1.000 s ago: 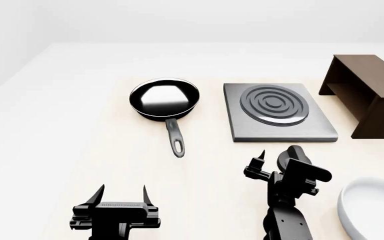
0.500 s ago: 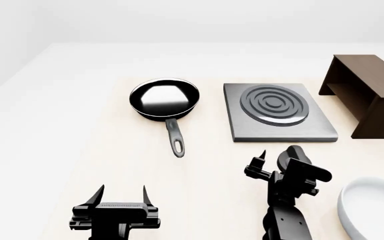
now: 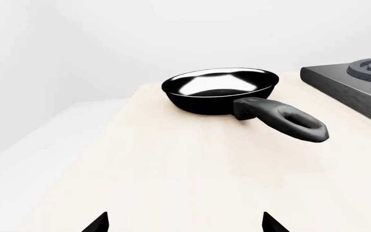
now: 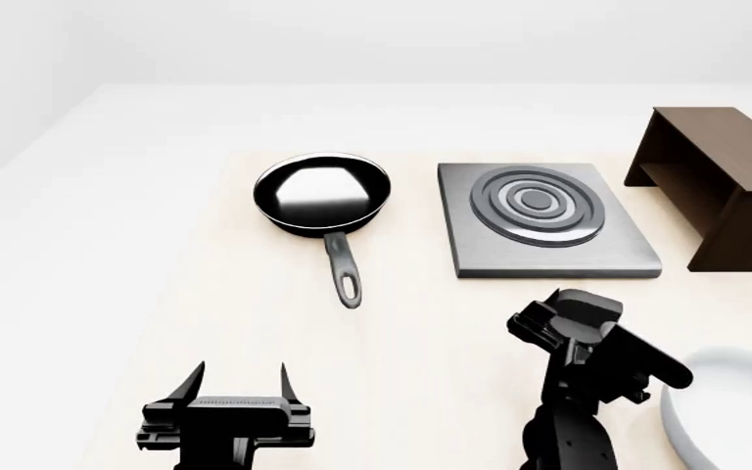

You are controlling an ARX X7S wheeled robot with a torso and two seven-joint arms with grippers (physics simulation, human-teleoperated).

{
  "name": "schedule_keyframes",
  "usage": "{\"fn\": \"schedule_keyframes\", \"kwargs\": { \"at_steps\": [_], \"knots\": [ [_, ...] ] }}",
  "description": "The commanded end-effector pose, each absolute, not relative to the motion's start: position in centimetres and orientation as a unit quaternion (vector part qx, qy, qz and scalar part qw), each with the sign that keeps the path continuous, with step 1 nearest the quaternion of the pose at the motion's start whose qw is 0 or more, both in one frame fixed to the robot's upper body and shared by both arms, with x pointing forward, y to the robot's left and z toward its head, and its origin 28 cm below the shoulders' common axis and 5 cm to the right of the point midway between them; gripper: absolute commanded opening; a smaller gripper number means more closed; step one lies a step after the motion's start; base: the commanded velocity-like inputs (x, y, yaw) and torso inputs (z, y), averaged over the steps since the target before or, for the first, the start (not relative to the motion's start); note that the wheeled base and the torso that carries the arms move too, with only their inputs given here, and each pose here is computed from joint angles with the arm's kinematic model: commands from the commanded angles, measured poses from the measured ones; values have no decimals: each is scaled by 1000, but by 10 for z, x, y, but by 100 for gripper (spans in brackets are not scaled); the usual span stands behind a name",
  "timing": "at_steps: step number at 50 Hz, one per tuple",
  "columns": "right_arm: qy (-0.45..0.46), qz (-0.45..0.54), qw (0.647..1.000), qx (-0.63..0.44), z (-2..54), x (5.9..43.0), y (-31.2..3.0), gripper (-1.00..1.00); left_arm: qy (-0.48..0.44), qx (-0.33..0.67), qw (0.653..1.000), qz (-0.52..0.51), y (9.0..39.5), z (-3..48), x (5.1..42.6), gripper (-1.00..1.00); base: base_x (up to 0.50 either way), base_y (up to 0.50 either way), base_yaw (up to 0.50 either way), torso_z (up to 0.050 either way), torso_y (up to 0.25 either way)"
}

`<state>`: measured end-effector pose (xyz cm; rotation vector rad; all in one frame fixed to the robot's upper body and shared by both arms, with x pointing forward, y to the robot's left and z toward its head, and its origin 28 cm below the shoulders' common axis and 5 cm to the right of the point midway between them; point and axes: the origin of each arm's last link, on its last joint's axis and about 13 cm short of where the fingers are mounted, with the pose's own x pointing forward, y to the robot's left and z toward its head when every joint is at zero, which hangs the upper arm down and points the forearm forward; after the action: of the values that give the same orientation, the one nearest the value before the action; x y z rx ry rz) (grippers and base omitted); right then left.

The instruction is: Turn on the stove.

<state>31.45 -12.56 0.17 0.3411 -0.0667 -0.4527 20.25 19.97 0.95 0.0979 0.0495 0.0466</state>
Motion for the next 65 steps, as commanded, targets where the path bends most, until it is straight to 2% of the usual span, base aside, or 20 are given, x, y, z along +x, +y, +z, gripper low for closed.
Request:
{"fn": "schedule_keyframes", "kwargs": {
  "at_steps": [1,32,45,51,55,56,58,61,63,64,65],
  "knots": [
    [-48,-226,956,182,4,312,-123,100,16,40,999,19,200,13,205,100,0,0,0,0,0],
    [-63,-218,954,194,9,310,-117,100,16,41,999,18,200,13,205,100,0,0,0,0,0],
    [-77,-144,967,194,26,307,-82,100,15,41,999,17,200,13,206,100,0,0,0,0,0],
    [-94,-57,978,176,51,284,-59,100,15,41,999,16,199,14,205,100,0,0,0,0,0],
    [-114,17,985,126,105,243,-48,100,16,40,999,15,199,14,205,100,0,0,0,0,0],
    [-143,32,979,143,121,234,-47,100,16,39,999,15,199,14,205,100,0,0,0,0,0],
    [-161,21,981,103,155,213,-57,100,15,40,999,15,199,14,204,100,0,0,0,0,0],
    [-256,23,962,89,215,168,-65,100,16,39,999,15,199,14,205,100,0,0,0,0,5],
    [-271,74,955,99,241,153,-69,100,16,40,999,15,199,15,205,100,0,0,0,0,0],
    [-311,36,946,90,256,152,-80,100,16,40,999,15,199,15,205,100,0,0,0,0,0],
    [-273,1,956,107,266,144,-91,100,16,41,999,15,199,15,206,100,0,0,0,0,0]
  ]
}}
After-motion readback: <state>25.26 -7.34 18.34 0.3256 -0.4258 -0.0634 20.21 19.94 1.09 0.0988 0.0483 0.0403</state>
